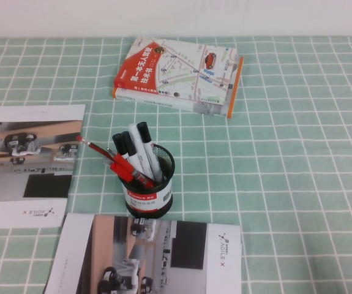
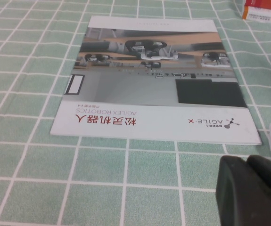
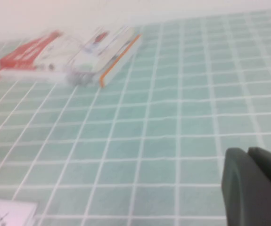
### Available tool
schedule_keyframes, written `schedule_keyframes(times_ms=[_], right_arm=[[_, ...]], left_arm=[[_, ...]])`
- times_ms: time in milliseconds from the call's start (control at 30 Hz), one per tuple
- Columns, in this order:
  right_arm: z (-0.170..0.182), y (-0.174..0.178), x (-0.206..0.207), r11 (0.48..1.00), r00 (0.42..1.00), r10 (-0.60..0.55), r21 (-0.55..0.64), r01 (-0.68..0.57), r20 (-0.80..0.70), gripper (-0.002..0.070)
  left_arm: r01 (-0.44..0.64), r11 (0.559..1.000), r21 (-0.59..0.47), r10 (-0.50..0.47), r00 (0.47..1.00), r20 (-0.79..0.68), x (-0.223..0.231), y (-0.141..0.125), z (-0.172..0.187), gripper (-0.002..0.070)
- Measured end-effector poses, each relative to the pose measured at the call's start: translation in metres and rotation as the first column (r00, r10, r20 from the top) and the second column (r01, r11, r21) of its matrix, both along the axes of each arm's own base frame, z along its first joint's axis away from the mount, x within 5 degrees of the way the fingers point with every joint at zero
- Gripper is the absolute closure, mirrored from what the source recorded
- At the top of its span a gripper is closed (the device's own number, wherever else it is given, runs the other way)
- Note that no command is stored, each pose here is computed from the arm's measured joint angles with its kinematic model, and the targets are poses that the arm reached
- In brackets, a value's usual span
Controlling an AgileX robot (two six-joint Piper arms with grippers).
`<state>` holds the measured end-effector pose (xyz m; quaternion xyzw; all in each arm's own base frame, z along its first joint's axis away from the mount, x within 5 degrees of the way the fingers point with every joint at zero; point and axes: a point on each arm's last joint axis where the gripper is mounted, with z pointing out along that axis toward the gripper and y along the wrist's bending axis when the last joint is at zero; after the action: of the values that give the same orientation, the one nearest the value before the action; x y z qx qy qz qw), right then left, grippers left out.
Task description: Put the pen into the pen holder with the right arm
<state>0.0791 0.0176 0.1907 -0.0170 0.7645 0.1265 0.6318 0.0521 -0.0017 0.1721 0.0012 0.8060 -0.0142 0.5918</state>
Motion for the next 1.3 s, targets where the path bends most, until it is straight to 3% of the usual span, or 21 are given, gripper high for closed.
schedule_keyframes(times_ms=[200, 600, 1300], right_arm=[[-0.003, -0.006, -0.018, 0.999, 0.999, -0.044, 0.006, 0.044, 0.007, 0.0695], [-0.016, -0.008, -0.026, 0.993, 0.996, -0.036, -0.113, 0.028, -0.075, 0.0695], [-0.016, -0.008, -0.026, 0.992, 0.996, -0.037, -0.122, 0.027, -0.080, 0.0695]], left_arm=[[0.000, 1.000, 0.000, 0.000, 1.000, 0.000, 0.000, 0.000, 0.000, 0.0679], [0.000, 1.000, 0.000, 0.000, 1.000, 0.000, 0.000, 0.000, 0.000, 0.0679], [0.000, 1.000, 0.000, 0.000, 1.000, 0.000, 0.000, 0.000, 0.000, 0.0679]])
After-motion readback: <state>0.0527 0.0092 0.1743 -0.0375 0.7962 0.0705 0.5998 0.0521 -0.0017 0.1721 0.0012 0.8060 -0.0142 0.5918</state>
